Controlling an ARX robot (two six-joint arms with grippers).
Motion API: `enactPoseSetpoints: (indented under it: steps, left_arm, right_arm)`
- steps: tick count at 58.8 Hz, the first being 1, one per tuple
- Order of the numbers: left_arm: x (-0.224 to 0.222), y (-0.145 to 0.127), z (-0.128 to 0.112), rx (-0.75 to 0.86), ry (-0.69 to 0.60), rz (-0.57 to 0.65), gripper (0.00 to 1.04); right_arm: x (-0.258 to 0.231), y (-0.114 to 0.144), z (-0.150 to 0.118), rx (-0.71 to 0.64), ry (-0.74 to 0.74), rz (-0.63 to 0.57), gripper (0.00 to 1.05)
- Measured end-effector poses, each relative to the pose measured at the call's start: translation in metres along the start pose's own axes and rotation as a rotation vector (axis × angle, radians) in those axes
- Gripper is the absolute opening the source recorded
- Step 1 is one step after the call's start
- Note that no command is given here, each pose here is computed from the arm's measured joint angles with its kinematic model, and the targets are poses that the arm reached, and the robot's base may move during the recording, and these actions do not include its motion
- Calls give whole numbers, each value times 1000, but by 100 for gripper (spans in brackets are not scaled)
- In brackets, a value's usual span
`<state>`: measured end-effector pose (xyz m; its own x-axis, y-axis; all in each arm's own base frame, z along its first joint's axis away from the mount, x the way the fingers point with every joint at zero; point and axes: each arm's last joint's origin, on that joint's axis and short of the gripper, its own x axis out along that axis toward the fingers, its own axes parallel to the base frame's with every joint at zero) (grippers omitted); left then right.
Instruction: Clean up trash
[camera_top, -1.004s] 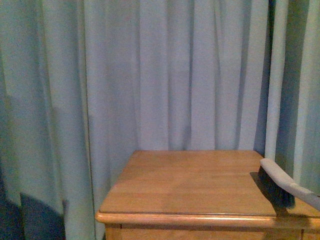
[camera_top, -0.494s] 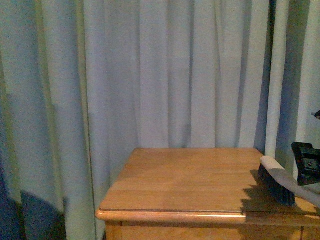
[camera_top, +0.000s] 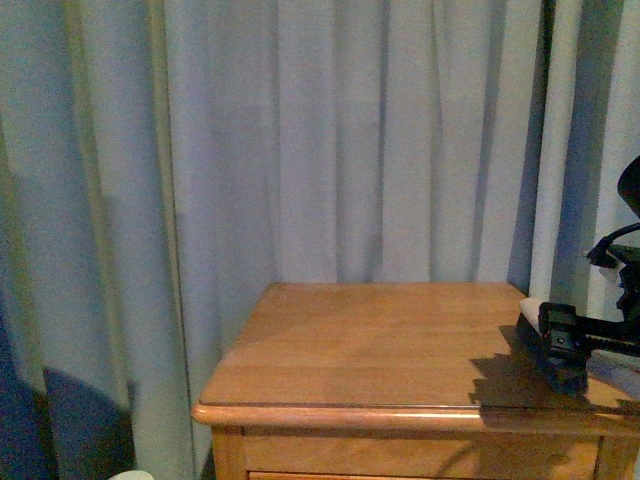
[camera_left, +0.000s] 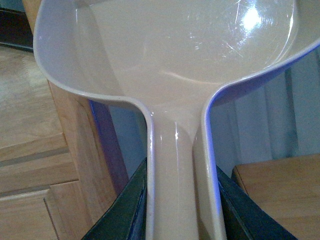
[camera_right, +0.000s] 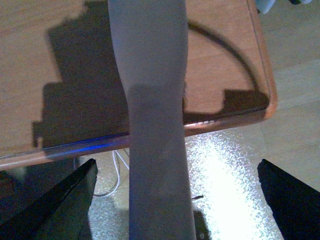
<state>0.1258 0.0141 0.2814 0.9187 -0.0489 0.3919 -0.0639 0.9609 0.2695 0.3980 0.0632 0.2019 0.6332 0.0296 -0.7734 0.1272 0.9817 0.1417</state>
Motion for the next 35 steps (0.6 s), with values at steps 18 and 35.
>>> enactPoseSetpoints:
  steps: [18,35]
  left_arm:
    - [0,0,0,0,0,1,28]
    - [0,0,0,1,0,0,28]
  right_arm:
    - [1,-1,1,11,-2,14,24]
    - [-41,-1,5,-78,-227,43,19]
